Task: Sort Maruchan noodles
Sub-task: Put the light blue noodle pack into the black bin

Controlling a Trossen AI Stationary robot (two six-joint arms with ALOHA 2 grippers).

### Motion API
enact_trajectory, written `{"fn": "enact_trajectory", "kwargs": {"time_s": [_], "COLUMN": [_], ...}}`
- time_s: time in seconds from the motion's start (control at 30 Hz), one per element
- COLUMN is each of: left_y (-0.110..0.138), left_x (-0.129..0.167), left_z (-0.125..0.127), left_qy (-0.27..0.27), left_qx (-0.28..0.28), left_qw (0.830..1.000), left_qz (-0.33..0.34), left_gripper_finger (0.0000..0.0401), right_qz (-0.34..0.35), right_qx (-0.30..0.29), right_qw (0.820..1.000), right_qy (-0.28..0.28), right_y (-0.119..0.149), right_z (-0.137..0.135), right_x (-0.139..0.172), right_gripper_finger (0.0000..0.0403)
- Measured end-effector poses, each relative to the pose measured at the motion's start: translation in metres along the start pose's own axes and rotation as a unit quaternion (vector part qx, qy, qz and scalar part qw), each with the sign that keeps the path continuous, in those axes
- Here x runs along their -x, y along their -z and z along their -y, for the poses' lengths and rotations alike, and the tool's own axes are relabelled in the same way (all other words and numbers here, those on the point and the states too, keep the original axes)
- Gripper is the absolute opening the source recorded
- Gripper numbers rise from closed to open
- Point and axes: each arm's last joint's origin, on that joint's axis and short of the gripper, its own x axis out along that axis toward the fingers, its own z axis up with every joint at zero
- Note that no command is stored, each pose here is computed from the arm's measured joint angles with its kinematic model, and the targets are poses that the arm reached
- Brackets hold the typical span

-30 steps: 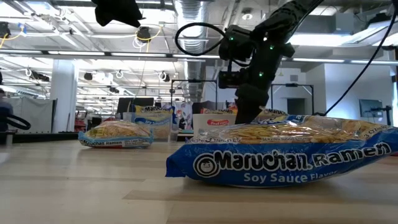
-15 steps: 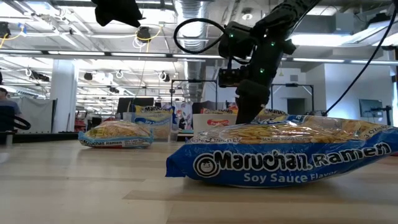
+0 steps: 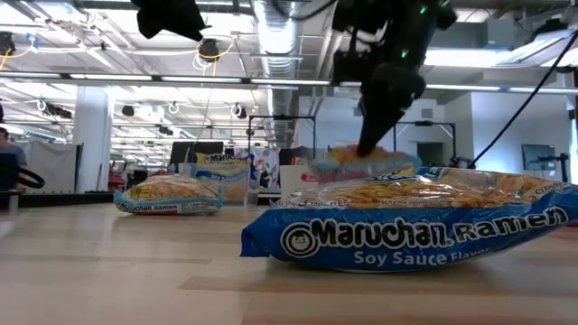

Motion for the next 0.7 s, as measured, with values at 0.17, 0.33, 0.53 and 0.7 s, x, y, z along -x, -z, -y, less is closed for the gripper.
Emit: {"fn": "enact_trajectory", "kwargs": {"time_s": [0.17, 0.33, 0.53, 0.7], "left_y": [0.000, 0.000, 0.000, 0.000], "left_x": [0.000, 0.000, 0.000, 0.000], "left_z": [0.000, 0.000, 0.000, 0.000], "left_qy": [-0.001, -0.002, -0.002, -0.002], "left_qx": [0.000, 0.000, 0.000, 0.000], "left_qw": [1.000, 1.000, 1.000, 1.000], "left_qz": [0.002, 0.001, 0.002, 0.001], "left_gripper_finger": [0.0116, 0.0116, 0.0116, 0.0116], "right_qz": [0.011, 0.011, -0.011, -0.037], "right_qx": [0.001, 0.002, 0.004, 0.023], "right_qw": [0.999, 0.993, 0.973, 0.945], "right_qy": [0.049, 0.121, 0.229, 0.323], "right_y": [0.004, 0.011, 0.021, 0.027], "right_z": [-0.001, 0.007, 0.024, 0.039], "right_x": [0.022, 0.041, 0.059, 0.067], "right_gripper_finger": [0.0003, 0.0003, 0.0003, 0.0003]}}
